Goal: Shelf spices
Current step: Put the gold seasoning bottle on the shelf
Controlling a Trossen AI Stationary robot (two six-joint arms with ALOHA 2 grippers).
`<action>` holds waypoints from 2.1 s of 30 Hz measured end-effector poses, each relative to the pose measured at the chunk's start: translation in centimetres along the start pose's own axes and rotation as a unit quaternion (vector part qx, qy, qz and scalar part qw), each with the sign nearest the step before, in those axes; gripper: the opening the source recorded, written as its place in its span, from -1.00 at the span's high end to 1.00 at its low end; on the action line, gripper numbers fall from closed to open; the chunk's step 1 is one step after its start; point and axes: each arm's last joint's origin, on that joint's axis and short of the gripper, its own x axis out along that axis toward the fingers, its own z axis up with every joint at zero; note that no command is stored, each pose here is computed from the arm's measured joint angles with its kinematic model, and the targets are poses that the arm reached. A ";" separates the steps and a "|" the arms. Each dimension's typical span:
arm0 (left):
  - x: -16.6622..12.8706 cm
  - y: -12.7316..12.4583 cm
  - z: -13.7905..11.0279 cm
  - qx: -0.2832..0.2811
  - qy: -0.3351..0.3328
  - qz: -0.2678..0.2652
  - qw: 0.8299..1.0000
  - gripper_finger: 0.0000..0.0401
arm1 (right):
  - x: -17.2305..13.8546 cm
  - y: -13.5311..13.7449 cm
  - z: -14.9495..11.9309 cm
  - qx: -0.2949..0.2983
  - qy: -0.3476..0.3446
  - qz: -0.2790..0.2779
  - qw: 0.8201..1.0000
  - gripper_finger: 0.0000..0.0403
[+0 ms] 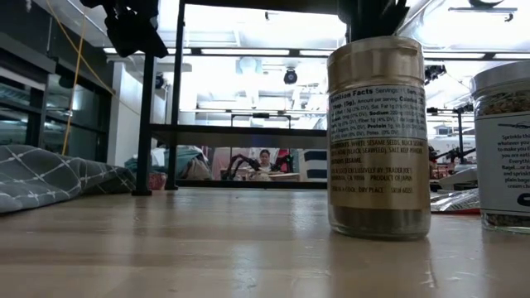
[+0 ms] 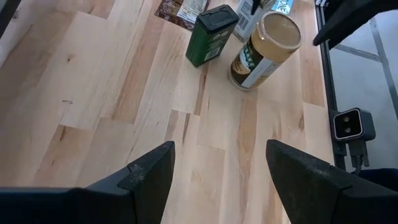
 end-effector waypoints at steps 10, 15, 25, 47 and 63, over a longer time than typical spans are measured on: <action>0.0 0.0 0.0 0.005 -0.001 0.002 1.000 -0.23 | 0.2 0.5 -0.2 -0.017 -0.019 -0.018 1.000 -0.93; 0.0 0.1 0.0 0.006 -0.002 0.010 1.000 -0.23 | 0.2 0.5 -0.2 -0.004 -0.022 -0.023 0.999 -0.93; -0.1 -0.9 0.2 -0.007 -0.017 -0.033 0.999 -0.23 | 2.0 1.2 -0.5 -0.025 -0.001 -0.024 0.999 -0.86; -11.4 -2.4 3.7 -0.150 -0.293 -0.264 0.907 -0.23 | -2.7 -0.3 2.4 -0.081 -0.098 -0.125 0.984 -0.28; -22.0 2.5 3.1 -0.102 -0.521 -0.240 0.813 -0.23 | -6.6 -16.2 11.9 0.160 -0.180 -0.167 0.956 -0.28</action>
